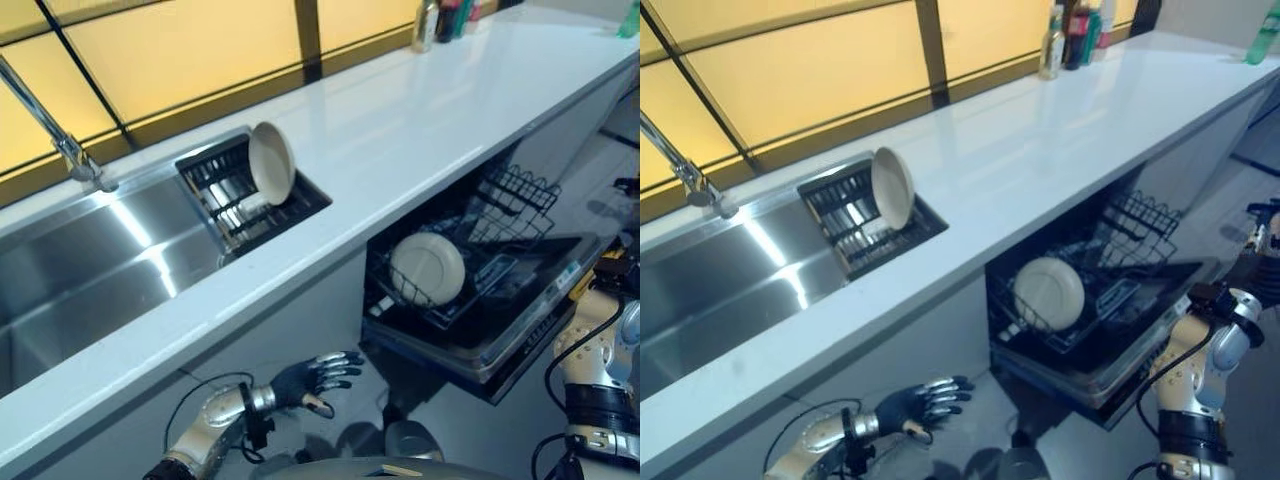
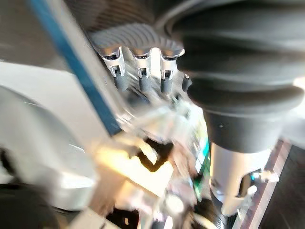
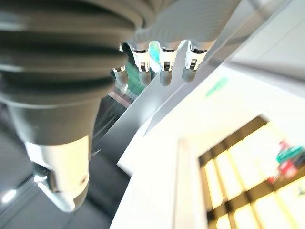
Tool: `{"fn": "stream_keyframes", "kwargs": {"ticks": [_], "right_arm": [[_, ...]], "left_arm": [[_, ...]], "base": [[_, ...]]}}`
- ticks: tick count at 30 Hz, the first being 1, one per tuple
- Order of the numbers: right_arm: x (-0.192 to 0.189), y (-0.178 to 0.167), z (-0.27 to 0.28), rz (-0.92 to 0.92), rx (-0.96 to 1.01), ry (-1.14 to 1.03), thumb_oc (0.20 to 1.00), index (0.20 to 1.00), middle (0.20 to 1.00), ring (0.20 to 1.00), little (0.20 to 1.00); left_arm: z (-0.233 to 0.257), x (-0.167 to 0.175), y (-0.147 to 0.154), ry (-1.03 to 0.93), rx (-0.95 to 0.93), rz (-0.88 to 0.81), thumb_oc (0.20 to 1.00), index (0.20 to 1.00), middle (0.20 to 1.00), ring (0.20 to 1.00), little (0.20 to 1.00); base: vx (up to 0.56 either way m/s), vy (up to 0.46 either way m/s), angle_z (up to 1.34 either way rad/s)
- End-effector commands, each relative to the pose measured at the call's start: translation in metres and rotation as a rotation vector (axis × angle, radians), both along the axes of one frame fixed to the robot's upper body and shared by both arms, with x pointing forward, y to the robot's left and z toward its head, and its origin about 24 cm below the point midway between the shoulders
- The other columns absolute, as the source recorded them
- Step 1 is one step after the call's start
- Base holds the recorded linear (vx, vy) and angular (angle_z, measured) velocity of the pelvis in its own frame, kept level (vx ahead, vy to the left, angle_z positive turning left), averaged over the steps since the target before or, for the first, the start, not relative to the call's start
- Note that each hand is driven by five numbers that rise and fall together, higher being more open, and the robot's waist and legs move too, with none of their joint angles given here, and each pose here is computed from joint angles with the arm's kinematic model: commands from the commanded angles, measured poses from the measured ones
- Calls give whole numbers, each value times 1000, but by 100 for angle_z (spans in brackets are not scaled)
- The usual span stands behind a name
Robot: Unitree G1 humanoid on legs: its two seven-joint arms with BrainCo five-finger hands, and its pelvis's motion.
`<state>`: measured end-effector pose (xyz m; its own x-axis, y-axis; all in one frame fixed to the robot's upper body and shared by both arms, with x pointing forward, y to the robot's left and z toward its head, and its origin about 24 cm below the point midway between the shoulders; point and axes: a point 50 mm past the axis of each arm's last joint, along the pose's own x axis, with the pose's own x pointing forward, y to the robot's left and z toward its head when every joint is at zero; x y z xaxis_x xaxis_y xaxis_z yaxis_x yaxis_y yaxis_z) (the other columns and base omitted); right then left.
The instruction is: Pick up plates and place into dishwasher.
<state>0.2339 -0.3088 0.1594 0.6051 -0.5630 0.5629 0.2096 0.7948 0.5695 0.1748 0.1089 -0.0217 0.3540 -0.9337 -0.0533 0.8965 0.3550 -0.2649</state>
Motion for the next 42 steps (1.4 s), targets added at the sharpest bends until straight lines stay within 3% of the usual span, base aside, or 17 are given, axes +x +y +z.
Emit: {"fn": "stream_keyframes", "kwargs": {"ticks": [1,7,11,15,25,34,42], "right_arm": [[3,25,22,151,-207,-78,1000,1000,1000,1000,1000],[-2,63,20,436,-393,-49,1000,1000,1000,1000,1000],[-4,72,10,541,-349,-40,1000,1000,1000,1000,1000],[-4,97,-15,767,-196,-36,1000,1000,1000,1000,1000],[9,105,-17,790,-289,8,1000,1000,1000,1000,1000],[23,121,-15,783,-212,-33,1000,1000,1000,1000,1000],[14,105,-12,753,-242,-23,1000,1000,1000,1000,1000]], "left_arm": [[45,13,-16,-184,-202,-25,1000,1000,1000,1000,1000],[89,39,-4,-348,-340,170,1000,1000,1000,1000,1000],[121,51,13,-463,-384,279,1000,1000,1000,1000,1000],[138,56,27,-543,-393,391,1000,1000,1000,1000,1000],[141,61,64,-560,-347,637,1000,1000,1000,1000,1000],[143,71,63,-586,-247,705,1000,1000,1000,1000,1000],[150,76,62,-622,-225,694,1000,1000,1000,1000,1000]], "base": [[-36,14,-2],[-44,13,-1],[-36,16,3],[-61,43,7],[-51,88,14],[-38,102,17],[58,-65,49]]}}
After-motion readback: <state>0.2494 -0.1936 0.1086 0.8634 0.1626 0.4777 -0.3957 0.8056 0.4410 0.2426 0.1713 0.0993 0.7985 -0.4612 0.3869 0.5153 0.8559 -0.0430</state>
